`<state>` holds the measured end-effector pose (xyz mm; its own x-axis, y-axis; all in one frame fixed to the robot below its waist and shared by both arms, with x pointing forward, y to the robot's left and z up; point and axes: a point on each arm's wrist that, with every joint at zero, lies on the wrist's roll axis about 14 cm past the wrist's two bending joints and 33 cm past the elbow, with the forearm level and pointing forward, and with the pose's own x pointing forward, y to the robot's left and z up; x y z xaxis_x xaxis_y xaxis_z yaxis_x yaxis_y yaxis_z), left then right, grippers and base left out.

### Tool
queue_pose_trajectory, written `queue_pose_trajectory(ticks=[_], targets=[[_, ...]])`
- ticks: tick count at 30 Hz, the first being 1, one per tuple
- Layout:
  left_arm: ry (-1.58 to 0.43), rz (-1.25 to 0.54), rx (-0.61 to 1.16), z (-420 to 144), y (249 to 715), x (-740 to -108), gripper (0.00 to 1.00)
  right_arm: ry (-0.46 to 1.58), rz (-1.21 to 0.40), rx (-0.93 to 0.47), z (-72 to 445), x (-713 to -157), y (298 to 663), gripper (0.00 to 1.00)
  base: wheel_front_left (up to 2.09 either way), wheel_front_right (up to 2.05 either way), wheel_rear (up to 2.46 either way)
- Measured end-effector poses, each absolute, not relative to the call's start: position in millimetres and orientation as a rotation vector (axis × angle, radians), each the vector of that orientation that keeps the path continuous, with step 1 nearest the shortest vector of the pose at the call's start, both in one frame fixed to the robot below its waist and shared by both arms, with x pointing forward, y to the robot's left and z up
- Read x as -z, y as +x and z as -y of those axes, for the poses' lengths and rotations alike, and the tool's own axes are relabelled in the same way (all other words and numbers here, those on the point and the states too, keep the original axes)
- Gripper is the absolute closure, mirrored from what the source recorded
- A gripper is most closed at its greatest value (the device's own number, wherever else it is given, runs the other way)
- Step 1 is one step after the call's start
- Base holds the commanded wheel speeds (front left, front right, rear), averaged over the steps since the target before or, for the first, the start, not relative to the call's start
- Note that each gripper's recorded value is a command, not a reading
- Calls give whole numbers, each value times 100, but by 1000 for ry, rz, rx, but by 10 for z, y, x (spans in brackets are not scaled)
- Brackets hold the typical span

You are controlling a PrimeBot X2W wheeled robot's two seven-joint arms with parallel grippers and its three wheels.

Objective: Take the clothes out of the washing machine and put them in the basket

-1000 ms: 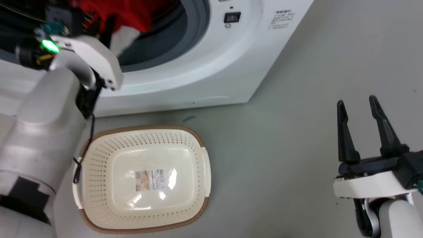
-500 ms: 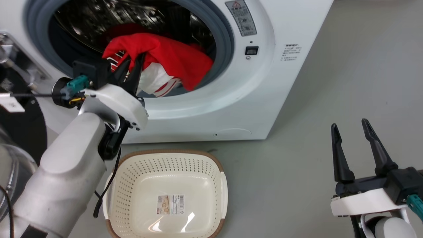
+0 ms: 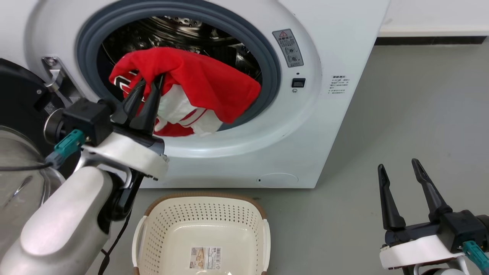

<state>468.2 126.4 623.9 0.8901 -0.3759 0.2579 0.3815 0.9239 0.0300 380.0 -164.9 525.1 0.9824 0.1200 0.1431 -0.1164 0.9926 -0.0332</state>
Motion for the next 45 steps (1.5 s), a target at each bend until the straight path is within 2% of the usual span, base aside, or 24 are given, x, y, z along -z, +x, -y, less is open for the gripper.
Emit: queue_pose_trajectory(ticks=[12,20,31,45], targets=[[-5,356,388,-1304,4192,-6614,100,-25,165,-128,1616,-5323,3682,0,0,0,0],[-3,282,402,-1307,4046,-6394,100,-22,167,-124,1629,-5328,3670,0,0,0,0],[-2,-82,452,-1210,3990,-5150,100,-25,145,-112,1670,-5244,3822,0,0,0,0],[8,-518,472,-1122,4155,-3344,100,-46,98,-100,1734,-4972,4318,0,0,0,0]])
